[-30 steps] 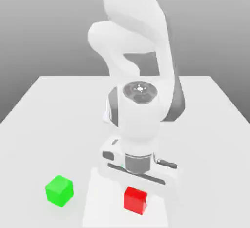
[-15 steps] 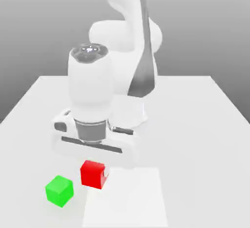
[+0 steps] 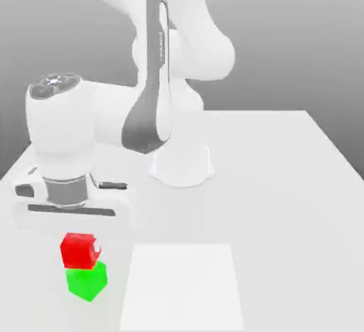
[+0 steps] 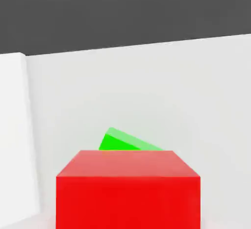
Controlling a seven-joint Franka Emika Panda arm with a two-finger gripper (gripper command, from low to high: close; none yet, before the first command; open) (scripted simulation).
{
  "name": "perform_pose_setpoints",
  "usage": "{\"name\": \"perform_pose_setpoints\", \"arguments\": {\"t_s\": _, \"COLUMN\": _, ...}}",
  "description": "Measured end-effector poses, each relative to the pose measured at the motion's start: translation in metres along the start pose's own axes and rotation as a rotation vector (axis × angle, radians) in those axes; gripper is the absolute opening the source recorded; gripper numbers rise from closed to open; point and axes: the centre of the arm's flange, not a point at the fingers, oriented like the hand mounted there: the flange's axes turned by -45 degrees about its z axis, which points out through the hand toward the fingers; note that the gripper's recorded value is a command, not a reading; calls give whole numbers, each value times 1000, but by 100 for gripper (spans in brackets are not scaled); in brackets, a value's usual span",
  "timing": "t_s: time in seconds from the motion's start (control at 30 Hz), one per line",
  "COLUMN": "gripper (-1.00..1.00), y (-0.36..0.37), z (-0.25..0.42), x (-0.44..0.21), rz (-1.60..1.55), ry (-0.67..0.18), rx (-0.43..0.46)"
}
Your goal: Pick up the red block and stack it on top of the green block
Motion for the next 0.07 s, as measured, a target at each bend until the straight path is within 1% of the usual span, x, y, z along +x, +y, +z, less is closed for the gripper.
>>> {"name": "perform_pose_setpoints", "arguments": {"t_s": 0.07, "gripper": 100, "y": 0, "z": 0, "x": 0, "rz": 0, "ry": 0, "rx": 0}}
